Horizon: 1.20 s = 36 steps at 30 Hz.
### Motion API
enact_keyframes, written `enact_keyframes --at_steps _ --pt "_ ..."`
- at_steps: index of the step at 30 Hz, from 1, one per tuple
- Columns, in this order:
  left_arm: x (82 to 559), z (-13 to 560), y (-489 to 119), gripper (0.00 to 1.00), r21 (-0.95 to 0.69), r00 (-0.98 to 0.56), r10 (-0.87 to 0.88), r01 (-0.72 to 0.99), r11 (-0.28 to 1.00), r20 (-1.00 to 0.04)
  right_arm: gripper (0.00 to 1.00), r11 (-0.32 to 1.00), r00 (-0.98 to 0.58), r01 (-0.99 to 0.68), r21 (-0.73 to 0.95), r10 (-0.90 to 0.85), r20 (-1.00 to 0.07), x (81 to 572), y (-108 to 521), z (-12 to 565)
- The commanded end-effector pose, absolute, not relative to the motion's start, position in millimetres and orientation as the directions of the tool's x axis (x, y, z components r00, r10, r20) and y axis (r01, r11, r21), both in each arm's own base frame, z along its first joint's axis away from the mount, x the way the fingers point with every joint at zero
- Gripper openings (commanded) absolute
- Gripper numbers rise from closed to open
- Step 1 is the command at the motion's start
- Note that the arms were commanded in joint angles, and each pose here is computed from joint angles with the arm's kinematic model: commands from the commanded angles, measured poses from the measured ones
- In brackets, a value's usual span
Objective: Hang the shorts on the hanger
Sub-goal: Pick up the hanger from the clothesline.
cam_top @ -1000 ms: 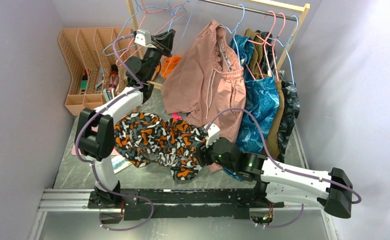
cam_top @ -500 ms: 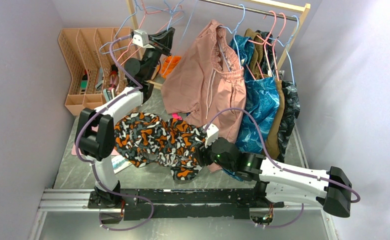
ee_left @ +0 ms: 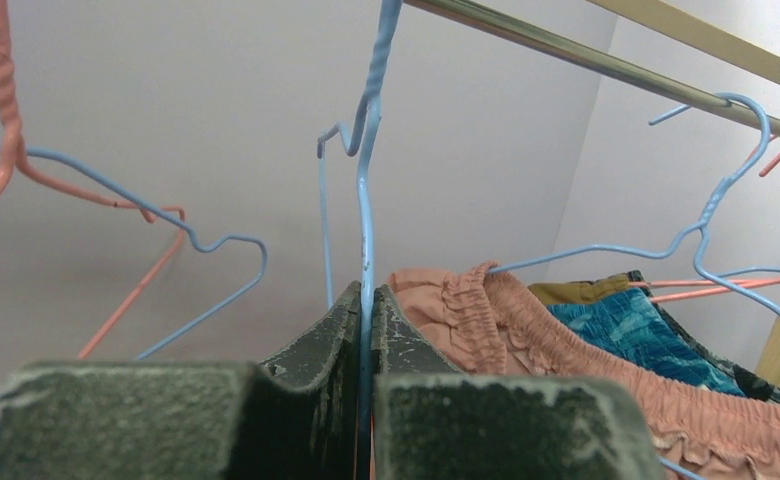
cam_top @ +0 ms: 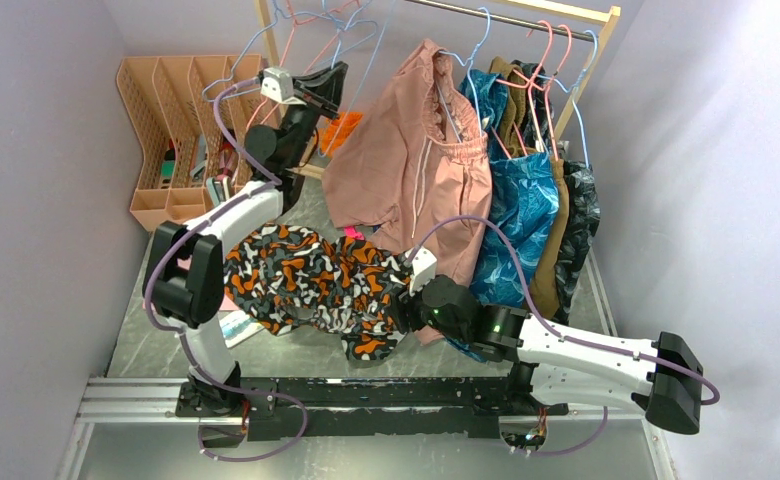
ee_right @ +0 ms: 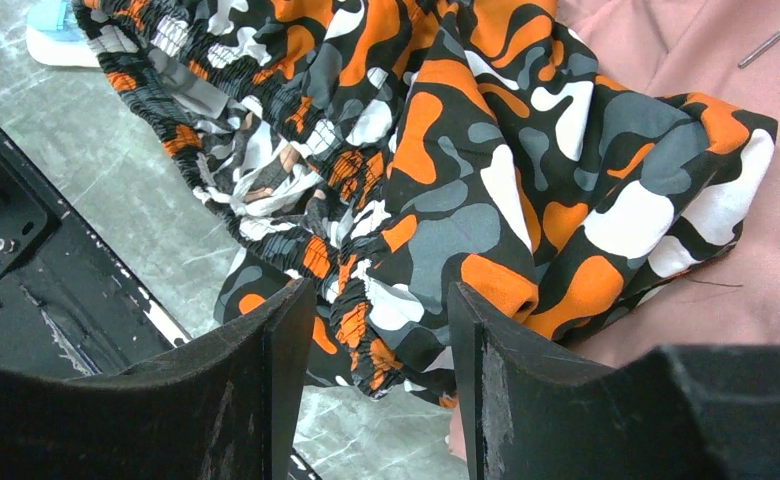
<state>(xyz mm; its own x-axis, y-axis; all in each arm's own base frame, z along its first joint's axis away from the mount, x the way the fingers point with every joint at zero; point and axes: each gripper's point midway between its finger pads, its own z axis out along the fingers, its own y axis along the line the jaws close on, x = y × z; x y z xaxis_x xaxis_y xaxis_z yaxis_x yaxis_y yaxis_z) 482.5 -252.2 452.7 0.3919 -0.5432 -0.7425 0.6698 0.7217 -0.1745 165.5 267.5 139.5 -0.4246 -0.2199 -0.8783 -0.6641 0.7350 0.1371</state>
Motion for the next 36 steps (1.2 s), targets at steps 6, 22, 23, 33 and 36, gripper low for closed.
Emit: enact_keyframes --at_steps 6,22,23,33,36 --pt "420 472 -228 0.07 -0.14 0.432 -0.538 0.671 0.728 -0.724 0.55 0.727 -0.39 -0.671 0.146 -0.179 -0.903 169 274 159" --pt "283 372 -220 0.07 -0.167 0.112 -0.285 0.591 0.789 -0.952 0.56 0.706 -0.337 -0.679 0.202 -0.055 -0.94 169 273 230" --pt "277 366 -212 0.07 -0.167 0.099 -0.271 0.575 0.801 -0.958 0.56 0.701 -0.335 -0.684 0.203 -0.055 -0.94 168 274 236" --pt "254 323 -157 0.07 -0.148 0.053 -0.187 0.421 0.895 -0.981 0.62 0.628 -0.343 -0.689 0.362 0.157 -0.926 171 303 316" --pt "262 314 -152 0.07 -0.11 0.052 -0.139 0.375 0.921 -0.989 0.63 0.629 -0.367 -0.645 0.434 0.243 -0.898 183 319 335"
